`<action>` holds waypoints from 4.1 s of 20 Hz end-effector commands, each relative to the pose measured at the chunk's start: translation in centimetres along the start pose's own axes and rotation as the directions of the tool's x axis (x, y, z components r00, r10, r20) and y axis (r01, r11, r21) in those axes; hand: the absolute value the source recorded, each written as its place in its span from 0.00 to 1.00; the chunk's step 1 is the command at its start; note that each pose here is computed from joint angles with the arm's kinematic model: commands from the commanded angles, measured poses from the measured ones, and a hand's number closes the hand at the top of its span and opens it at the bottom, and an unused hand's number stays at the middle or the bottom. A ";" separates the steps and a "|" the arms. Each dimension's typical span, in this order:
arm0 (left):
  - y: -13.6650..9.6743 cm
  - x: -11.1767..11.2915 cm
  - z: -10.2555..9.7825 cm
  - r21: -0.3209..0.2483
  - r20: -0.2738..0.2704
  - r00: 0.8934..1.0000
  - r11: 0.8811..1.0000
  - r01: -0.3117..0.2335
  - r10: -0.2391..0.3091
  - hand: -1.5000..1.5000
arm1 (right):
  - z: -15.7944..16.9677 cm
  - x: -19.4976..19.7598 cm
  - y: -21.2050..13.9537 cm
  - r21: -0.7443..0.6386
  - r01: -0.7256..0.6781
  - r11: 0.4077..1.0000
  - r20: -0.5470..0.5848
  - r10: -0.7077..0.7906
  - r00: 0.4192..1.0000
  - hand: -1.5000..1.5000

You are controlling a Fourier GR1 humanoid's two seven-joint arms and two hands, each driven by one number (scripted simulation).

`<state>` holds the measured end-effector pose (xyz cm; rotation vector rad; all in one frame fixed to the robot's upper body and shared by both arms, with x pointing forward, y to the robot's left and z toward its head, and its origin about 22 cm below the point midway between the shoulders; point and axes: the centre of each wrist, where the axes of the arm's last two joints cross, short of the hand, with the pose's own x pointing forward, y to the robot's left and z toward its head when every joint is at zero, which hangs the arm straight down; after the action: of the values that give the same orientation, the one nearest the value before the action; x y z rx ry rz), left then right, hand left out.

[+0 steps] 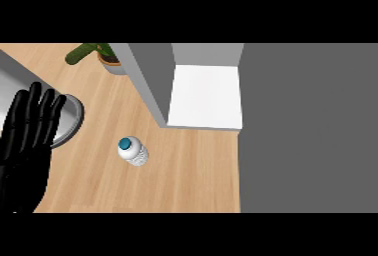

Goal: Pick up the bottled water, place it into the cabinet and close the cabinet

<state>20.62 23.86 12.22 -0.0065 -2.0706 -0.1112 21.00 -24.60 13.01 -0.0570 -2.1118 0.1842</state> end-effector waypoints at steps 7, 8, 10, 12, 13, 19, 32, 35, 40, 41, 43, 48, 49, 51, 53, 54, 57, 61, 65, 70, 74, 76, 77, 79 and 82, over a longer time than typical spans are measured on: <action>-3.7 -3.2 2.3 -0.159 -0.322 0.900 0.920 -0.358 0.294 0.00 | 2.8 -1.7 2.5 -0.006 0.302 0.953 -0.190 -0.298 0.935 0.00; -3.6 -3.3 2.6 -0.149 -0.368 0.877 0.911 -0.385 0.310 0.00 | 3.3 -1.3 2.8 -0.009 0.344 0.939 -0.216 -0.338 0.916 0.00; -2.6 -3.0 3.4 -0.128 -0.420 0.840 0.894 -0.429 0.344 0.00 | 4.5 -1.1 2.2 -0.027 0.369 0.929 -0.258 -0.363 0.895 0.00; -2.9 -1.7 3.9 -0.129 -0.437 0.828 0.886 -0.445 0.352 0.00 | 5.9 0.1 1.1 -0.024 0.400 0.916 -0.273 -0.391 0.879 0.00; -3.4 -1.9 4.3 -0.134 -0.458 0.815 0.879 -0.458 0.355 0.00 | 5.5 0.9 0.9 -0.025 0.408 0.913 -0.283 -0.398 0.873 0.00; 1.4 -0.6 5.8 -0.131 -0.451 0.827 0.891 -0.435 0.337 0.00 | 10.0 1.3 1.1 -0.060 0.423 0.904 -0.270 -0.423 0.865 0.00; 4.0 -2.3 9.7 -0.125 -0.428 0.846 0.906 -0.405 0.319 0.00 | 10.2 1.7 0.9 -0.041 0.385 0.922 -0.277 -0.381 0.882 0.00; 3.9 -1.2 7.6 -0.130 -0.414 0.848 0.900 -0.415 0.331 0.00 | 11.6 0.5 0.4 -0.024 0.398 0.917 -0.276 -0.388 0.879 0.00; 4.2 -3.8 8.4 -0.078 -0.418 0.841 0.908 -0.411 0.344 0.00 | 11.4 1.1 0.3 -0.024 0.396 0.918 -0.274 -0.388 0.880 0.00; 5.9 -4.4 9.2 -0.076 -0.410 0.846 0.912 -0.404 0.340 0.00 | 10.6 0.2 1.1 -0.049 0.404 0.913 -0.250 -0.403 0.880 0.00; 5.2 -3.2 8.9 -0.050 -0.430 0.846 0.927 -0.372 0.316 0.00 | 10.6 1.1 0.3 -0.035 0.405 0.913 -0.275 -0.399 0.875 0.00; 7.4 -8.0 7.6 -0.071 -0.409 0.864 0.934 -0.350 0.293 0.00 | 11.1 0.3 0.8 -0.017 0.404 0.914 -0.269 -0.394 0.879 0.00; 7.4 -8.3 7.5 -0.069 -0.424 0.862 0.940 -0.335 0.276 0.00 | 12.1 0.4 0.5 -0.034 0.405 0.914 -0.257 -0.400 0.880 0.00; 6.6 -8.8 7.1 -0.088 -0.418 0.869 0.941 -0.328 0.264 0.00 | 13.2 0.8 1.4 0.001 0.401 0.916 -0.267 -0.386 0.883 0.00; 7.5 -9.9 7.5 -0.094 -0.405 0.880 0.947 -0.309 0.247 0.00 | 12.0 -0.1 1.0 0.003 0.390 0.921 -0.267 -0.375 0.888 0.00; 6.4 -10.6 7.5 -0.103 -0.400 0.892 0.957 -0.270 0.209 0.00 | 12.6 -0.2 2.7 0.004 0.408 0.913 -0.283 -0.391 0.876 0.00; 9.1 -12.3 6.7 -0.099 -0.431 0.878 0.956 -0.277 0.210 0.00 | 12.7 0.1 1.9 -0.004 0.418 0.908 -0.263 -0.405 0.876 0.00; 9.1 -14.2 5.6 -0.084 -0.470 0.853 0.951 -0.298 0.226 0.00 | 12.6 1.4 1.7 -0.011 0.417 0.909 -0.248 -0.406 0.879 0.00; 8.2 -17.6 6.7 -0.088 -0.503 0.840 0.955 -0.283 0.202 0.00 | 13.8 0.7 1.7 0.013 0.405 0.914 -0.255 -0.389 0.885 0.00; 8.7 -20.1 6.9 -0.047 -0.543 0.810 0.955 -0.293 0.222 0.00 | 12.2 1.0 2.4 -0.006 0.393 0.920 -0.272 -0.379 0.884 0.00; 7.8 -21.3 6.2 -0.020 -0.573 0.774 0.940 -0.341 0.269 0.00 | 11.8 1.5 0.7 -0.004 0.404 0.915 -0.253 -0.392 0.885 0.00; 6.1 -22.7 7.9 -0.001 -0.568 0.776 0.943 -0.332 0.272 0.00 | 13.6 1.6 2.6 0.014 0.425 0.905 -0.265 -0.407 0.874 0.00; 7.5 -23.3 8.0 0.017 -0.584 0.755 0.935 -0.354 0.297 0.00 | 13.7 0.0 2.8 0.001 0.411 0.912 -0.267 -0.396 0.879 0.00; 6.1 -23.3 7.8 0.002 -0.595 0.750 0.934 -0.358 0.289 0.00 | 14.8 2.2 2.0 -0.001 0.410 0.912 -0.267 -0.395 0.879 0.00; 8.5 -24.2 9.4 0.031 -0.597 0.728 0.916 -0.400 0.337 0.00 | 13.1 0.3 1.1 -0.014 0.409 0.913 -0.263 -0.398 0.879 0.00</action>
<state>25.15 32.72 -11.71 -0.3729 -1.4103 0.0014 8.84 -23.99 6.73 0.3788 -1.8066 -0.0179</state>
